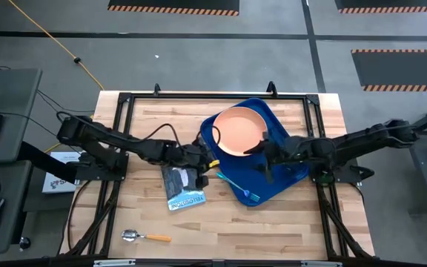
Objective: Pick and place plate/cup/fork/spoon on tray
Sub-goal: Put the iridescent fork on the right side of the brown plate on the blue tray
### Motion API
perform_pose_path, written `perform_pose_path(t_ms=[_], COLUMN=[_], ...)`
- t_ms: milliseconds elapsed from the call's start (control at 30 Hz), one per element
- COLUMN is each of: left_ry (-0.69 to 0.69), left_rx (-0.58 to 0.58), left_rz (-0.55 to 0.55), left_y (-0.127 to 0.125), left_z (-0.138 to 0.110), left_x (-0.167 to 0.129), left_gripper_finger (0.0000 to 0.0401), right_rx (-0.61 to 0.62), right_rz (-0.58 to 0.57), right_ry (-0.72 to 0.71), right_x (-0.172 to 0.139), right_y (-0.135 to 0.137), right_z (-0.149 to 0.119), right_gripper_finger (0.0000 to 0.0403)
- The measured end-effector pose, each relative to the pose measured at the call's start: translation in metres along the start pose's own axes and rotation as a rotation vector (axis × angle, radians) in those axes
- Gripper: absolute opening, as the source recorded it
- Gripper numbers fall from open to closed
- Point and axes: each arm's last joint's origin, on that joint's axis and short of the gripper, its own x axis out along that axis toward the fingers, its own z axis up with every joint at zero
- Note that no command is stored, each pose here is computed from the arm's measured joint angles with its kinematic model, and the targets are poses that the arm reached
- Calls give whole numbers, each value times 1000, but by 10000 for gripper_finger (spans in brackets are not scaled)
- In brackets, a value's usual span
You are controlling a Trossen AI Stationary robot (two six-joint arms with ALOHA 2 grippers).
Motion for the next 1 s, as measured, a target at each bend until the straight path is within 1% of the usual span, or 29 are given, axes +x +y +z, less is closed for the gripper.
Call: perform_pose_path(t_ms=[100, 267, 333, 400, 433, 533, 600, 667, 733, 867, 933, 1000], left_ry=[17, 18, 1, 13, -6, 16, -5, 19, 7, 19, 19, 19], left_rx=[6, 17, 26, 43, 46, 74, 67, 71, 68, 77, 77, 67], left_rz=[-6, -2, 19, 68, 86, 141, 140, 149, 148, 163, 164, 166], left_y=[4, 5, 1, -2, -4, -7, -10, -11, -12, -12, -12, -12], left_z=[5, 18, 20, 18, 20, 15, 18, 14, 15, 14, 14, 14], left_x=[0, -20, -26, -33, -34, -40, -41, -43, -44, -44, -44, -44], left_gripper_finger=[0, 0, 0, 0, 0, 0, 0, 0, 0, 0, 0, 0], right_rx=[23, 54, 102, 166, 195, 232, 252, 270, 281, 281, 285, 298], right_rz=[20, 12, 4, 3, 8, 24, 15, 23, 20, -49, -106, -124], right_ry=[136, 420, 527, 601, 638, 669, 673, 655, 642, 662, 682, 686], right_x=[16, 48, 56, 63, 64, 70, 73, 77, 81, 86, 86, 89], right_y=[2, 4, 4, 5, 6, 14, 20, 27, 33, 38, 36, 36], right_z=[-7, -17, -25, -34, -39, -48, -52, -55, -57, -68, -74, -78], right_gripper_finger=[233, 233, 233, 233, 233, 233, 233, 233, 233, 233, 233, 233])
